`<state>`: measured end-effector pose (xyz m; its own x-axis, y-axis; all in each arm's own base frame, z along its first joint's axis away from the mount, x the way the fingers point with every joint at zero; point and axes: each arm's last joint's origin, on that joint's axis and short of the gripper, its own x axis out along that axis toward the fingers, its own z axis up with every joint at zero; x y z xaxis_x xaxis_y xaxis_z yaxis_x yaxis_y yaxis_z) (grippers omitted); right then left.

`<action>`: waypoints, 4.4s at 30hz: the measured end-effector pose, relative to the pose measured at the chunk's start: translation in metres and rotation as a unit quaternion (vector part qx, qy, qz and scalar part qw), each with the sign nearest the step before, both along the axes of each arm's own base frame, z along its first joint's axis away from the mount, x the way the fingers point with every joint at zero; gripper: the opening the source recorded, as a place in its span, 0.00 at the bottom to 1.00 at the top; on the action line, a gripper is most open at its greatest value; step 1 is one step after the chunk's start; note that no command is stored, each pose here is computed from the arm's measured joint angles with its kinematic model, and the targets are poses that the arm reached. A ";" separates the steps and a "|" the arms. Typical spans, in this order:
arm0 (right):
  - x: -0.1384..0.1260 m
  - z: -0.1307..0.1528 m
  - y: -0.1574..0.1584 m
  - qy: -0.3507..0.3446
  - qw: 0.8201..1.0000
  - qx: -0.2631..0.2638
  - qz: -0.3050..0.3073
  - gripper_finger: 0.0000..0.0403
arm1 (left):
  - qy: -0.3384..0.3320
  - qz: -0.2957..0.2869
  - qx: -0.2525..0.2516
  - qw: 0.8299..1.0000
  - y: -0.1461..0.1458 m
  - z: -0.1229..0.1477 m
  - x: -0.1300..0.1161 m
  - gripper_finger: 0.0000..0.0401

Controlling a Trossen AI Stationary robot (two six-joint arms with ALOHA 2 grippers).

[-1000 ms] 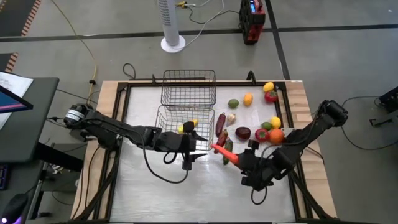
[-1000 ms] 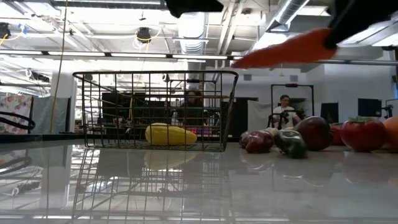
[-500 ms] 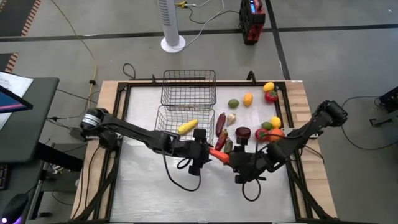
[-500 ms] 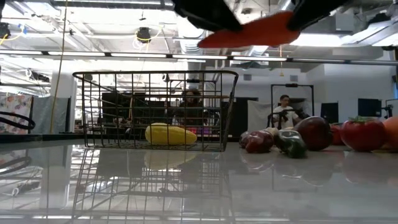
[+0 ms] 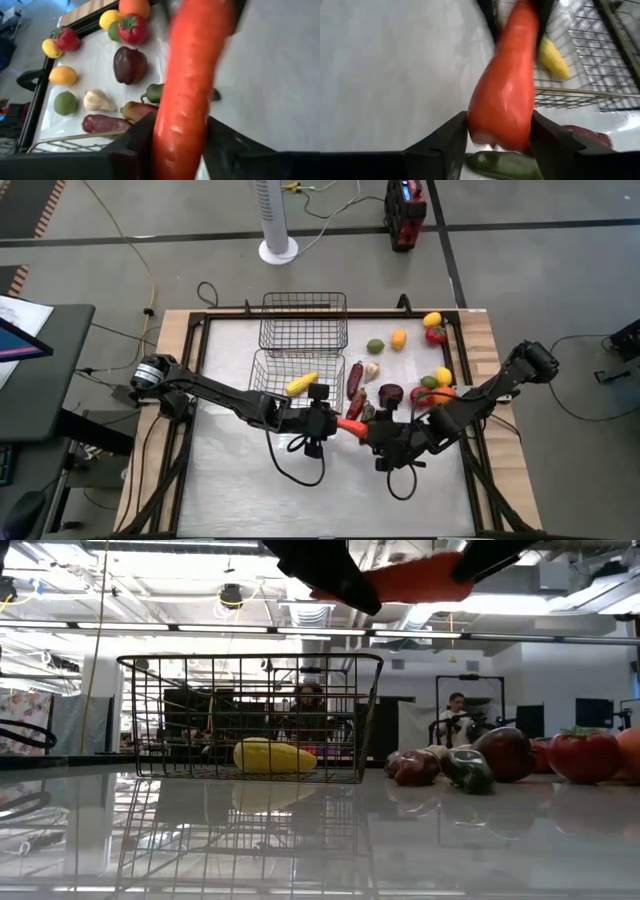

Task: Sort produce into baskets
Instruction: Put the carrot into the bottom wire basket, then put the green chili pepper into the bottom wire basket

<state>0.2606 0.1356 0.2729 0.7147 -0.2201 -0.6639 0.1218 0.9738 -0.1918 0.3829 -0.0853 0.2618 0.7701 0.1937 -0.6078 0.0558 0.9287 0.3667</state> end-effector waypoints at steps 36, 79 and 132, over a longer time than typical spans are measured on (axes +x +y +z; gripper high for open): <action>-0.088 -0.001 -0.042 -0.086 0.982 -0.045 -0.163 0.78 | 0.054 0.186 -0.070 0.979 0.086 -0.008 -0.074 0.26; 0.007 -0.147 -0.018 -0.059 0.930 0.120 -0.341 0.78 | -0.064 0.213 -0.109 0.969 0.066 0.042 -0.121 0.67; -0.051 -0.167 0.003 0.021 0.972 0.006 -0.235 0.73 | -0.064 0.207 -0.120 0.969 0.066 0.042 -0.121 0.67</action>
<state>0.2099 0.1387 0.1061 0.5091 -0.5083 -0.6946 0.5460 0.8145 -0.1960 0.2621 -0.0197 0.3040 0.7289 0.3664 -0.5783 -0.3710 0.9213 0.1161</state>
